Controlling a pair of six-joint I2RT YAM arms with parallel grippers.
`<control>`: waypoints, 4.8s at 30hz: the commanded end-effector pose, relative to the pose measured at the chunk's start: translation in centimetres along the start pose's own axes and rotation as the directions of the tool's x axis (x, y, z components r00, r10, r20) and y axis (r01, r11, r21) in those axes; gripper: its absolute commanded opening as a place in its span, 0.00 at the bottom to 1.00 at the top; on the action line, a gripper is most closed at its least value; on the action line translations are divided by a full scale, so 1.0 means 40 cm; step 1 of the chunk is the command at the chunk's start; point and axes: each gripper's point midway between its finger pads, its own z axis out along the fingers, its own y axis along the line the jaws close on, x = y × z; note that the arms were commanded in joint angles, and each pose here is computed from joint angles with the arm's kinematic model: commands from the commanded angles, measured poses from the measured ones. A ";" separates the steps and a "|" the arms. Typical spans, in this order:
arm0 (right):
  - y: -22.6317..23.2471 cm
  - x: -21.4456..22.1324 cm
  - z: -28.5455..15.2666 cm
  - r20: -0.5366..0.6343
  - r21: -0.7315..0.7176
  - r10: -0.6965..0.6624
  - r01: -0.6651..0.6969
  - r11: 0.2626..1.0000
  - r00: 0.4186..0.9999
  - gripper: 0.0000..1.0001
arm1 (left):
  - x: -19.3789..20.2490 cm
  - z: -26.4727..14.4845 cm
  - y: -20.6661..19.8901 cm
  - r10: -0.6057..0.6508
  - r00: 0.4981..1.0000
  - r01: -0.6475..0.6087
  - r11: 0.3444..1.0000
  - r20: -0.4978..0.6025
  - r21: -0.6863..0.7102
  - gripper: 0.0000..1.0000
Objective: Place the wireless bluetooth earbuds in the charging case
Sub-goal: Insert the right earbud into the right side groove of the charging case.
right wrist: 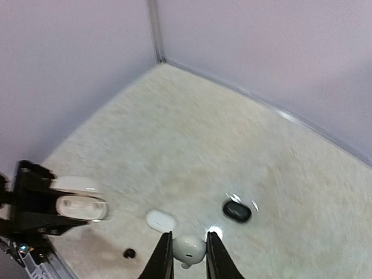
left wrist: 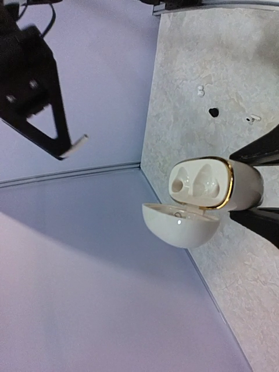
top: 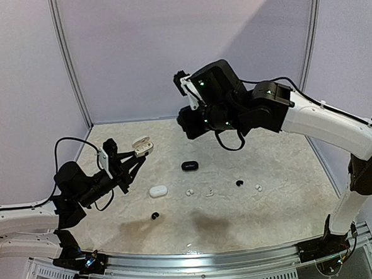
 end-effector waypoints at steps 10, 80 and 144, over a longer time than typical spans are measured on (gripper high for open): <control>0.317 -0.145 -0.044 0.449 -0.164 -0.283 0.389 0.906 0.848 0.00 | -0.087 0.009 0.016 -0.067 0.994 0.070 0.997 0.086 -0.034 0.00; 0.248 0.030 0.113 0.324 -0.133 -0.433 0.494 0.859 0.841 0.00 | -0.108 0.009 0.013 -0.145 0.983 0.146 0.989 0.110 -0.006 0.00; 0.254 0.019 0.111 0.305 -0.179 -0.417 0.482 0.858 0.856 0.42 | -0.098 -0.001 0.019 -0.148 0.983 0.150 0.988 0.107 -0.019 0.00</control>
